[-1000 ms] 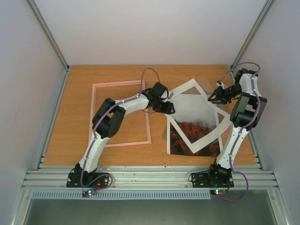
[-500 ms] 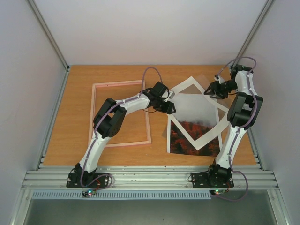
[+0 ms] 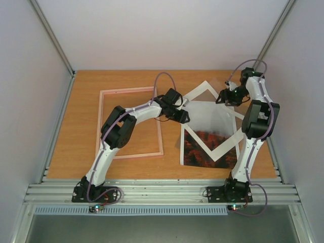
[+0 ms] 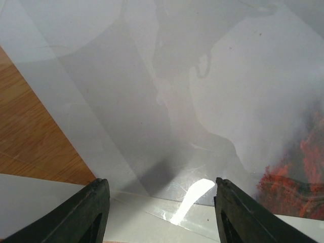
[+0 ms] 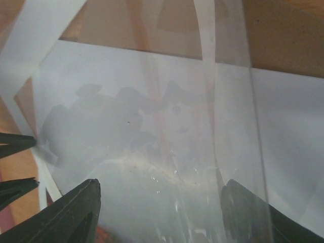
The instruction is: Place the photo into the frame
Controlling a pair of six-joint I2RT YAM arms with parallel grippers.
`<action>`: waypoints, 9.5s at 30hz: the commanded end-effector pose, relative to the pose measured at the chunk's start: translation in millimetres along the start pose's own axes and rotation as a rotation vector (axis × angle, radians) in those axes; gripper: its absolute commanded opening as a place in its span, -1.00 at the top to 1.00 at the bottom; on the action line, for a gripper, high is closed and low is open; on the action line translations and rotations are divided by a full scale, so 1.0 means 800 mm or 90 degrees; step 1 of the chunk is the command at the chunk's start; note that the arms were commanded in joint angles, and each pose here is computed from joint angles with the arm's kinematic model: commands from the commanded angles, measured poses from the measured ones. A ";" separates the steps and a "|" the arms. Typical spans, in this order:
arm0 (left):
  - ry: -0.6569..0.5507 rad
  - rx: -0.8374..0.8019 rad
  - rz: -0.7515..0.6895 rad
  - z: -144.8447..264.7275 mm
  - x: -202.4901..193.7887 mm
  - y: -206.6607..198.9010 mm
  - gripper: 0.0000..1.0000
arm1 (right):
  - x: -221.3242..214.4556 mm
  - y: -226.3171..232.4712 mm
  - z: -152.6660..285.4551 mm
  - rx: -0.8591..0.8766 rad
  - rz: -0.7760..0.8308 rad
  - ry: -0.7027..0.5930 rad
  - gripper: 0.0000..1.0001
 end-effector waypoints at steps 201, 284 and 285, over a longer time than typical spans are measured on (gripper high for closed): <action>-0.090 0.227 0.220 0.374 -0.245 0.155 0.99 | -0.183 0.299 -0.169 0.284 0.232 0.073 0.98; -0.417 -0.088 0.189 0.370 -0.081 0.183 -0.92 | -0.169 0.337 0.125 0.608 0.269 -0.018 0.98; -0.414 -0.092 0.196 0.370 -0.080 0.181 -0.87 | -0.170 0.335 0.123 0.607 0.264 -0.014 0.98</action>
Point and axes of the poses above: each gripper's point midway between its finger pads, its own z axis back along the fingers, its own y axis along the line the jaws close on, x = y × z, the point moved 10 cm from there along z, back along the fingers, and after that the axes turned 14 degrees about -z, right-handed, at the moved point
